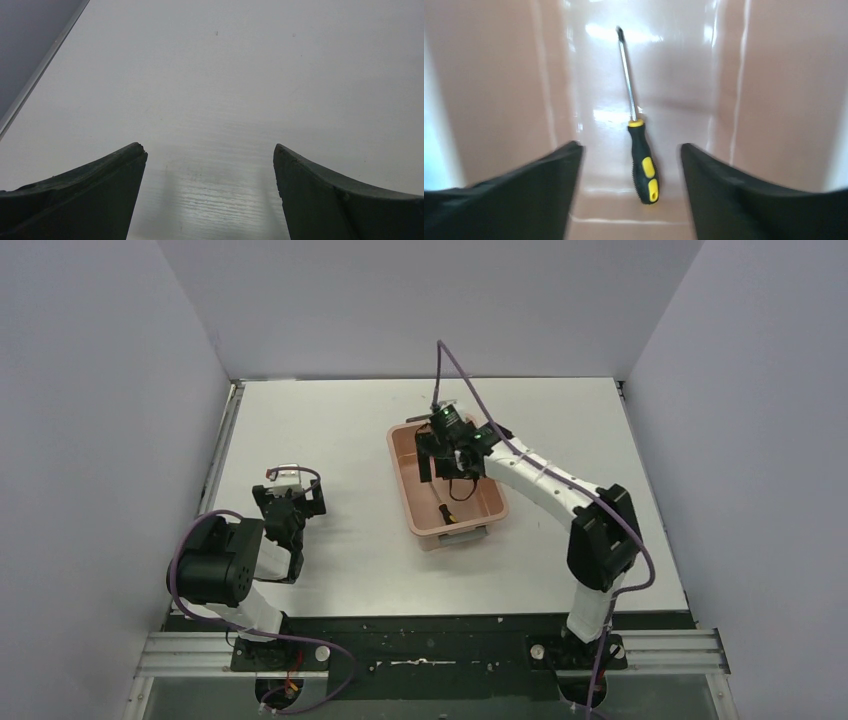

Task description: Put the screwdriver in the bin

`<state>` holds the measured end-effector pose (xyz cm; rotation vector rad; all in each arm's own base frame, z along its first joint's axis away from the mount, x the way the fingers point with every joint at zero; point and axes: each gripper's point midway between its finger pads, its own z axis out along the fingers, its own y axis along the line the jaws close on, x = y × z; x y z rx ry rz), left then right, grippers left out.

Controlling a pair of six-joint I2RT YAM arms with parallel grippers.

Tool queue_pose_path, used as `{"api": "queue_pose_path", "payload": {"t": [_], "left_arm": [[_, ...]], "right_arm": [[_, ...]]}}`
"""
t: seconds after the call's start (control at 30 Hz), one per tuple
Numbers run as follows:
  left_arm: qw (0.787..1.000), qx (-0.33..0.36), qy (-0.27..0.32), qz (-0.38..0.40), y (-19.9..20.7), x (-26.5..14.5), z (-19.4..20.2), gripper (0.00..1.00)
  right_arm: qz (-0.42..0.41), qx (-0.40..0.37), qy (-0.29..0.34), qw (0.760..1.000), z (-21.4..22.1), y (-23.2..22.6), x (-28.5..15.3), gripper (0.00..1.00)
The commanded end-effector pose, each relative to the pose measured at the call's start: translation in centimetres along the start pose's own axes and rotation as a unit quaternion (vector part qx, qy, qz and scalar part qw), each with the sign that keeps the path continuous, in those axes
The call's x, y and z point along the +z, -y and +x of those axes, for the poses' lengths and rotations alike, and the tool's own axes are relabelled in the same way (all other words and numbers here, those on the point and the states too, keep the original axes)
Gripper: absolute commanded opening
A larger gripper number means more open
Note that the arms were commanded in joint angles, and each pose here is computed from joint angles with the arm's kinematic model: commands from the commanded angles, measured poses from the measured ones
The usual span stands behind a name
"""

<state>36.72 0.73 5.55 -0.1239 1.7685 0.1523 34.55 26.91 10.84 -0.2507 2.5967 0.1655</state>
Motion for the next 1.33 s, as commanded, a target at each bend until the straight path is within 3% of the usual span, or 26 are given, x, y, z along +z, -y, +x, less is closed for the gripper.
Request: {"api": "queue_pose_path", "payload": {"t": [0.0, 0.03, 0.2, 0.33, 0.43, 0.6, 0.8, 1.0, 1.3], "left_arm": [[0.999, -0.013, 0.032, 0.003, 0.2, 0.6, -2.1, 0.97], [0.999, -0.013, 0.033, 0.003, 0.2, 0.6, -2.1, 0.97], [0.999, -0.013, 0.032, 0.003, 0.2, 0.6, -2.1, 0.97], [0.999, -0.013, 0.031, 0.003, 0.2, 0.6, -2.0, 0.97], [0.999, -0.013, 0.032, 0.003, 0.2, 0.6, -2.1, 0.97], [0.999, -0.013, 0.032, 0.003, 0.2, 0.6, -2.1, 0.97], [0.999, -0.013, 0.032, 0.003, 0.2, 0.6, -2.1, 0.97], [0.999, -0.013, 0.032, 0.003, 0.2, 0.6, -2.1, 0.97], [0.999, -0.013, 0.030, 0.005, 0.3, 0.7, -2.0, 0.97]], "right_arm": [[-0.055, -0.037, 0.135, 0.989, -7.0, -0.8, -9.7, 0.95], [-0.059, -0.043, 0.150, 0.986, -7.6, -0.6, -10.7, 0.99], [-0.018, -0.056, 0.213, 0.975, -9.4, 3.2, -14.1, 1.00], [0.023, -0.020, 0.330, 0.943, -10.8, 8.5, -16.8, 1.00], [0.057, 0.019, 0.399, 0.915, -9.7, 13.6, -17.4, 1.00], [0.134, 0.066, 0.463, 0.873, -4.3, 20.3, -16.1, 1.00], [0.242, 0.145, 0.463, 0.841, 2.9, 26.2, -13.5, 1.00], [0.246, 0.160, 0.464, 0.836, 7.1, 27.0, -10.5, 1.00], [0.231, 0.145, 0.473, 0.838, 7.0, 26.5, -10.2, 1.00]]}}
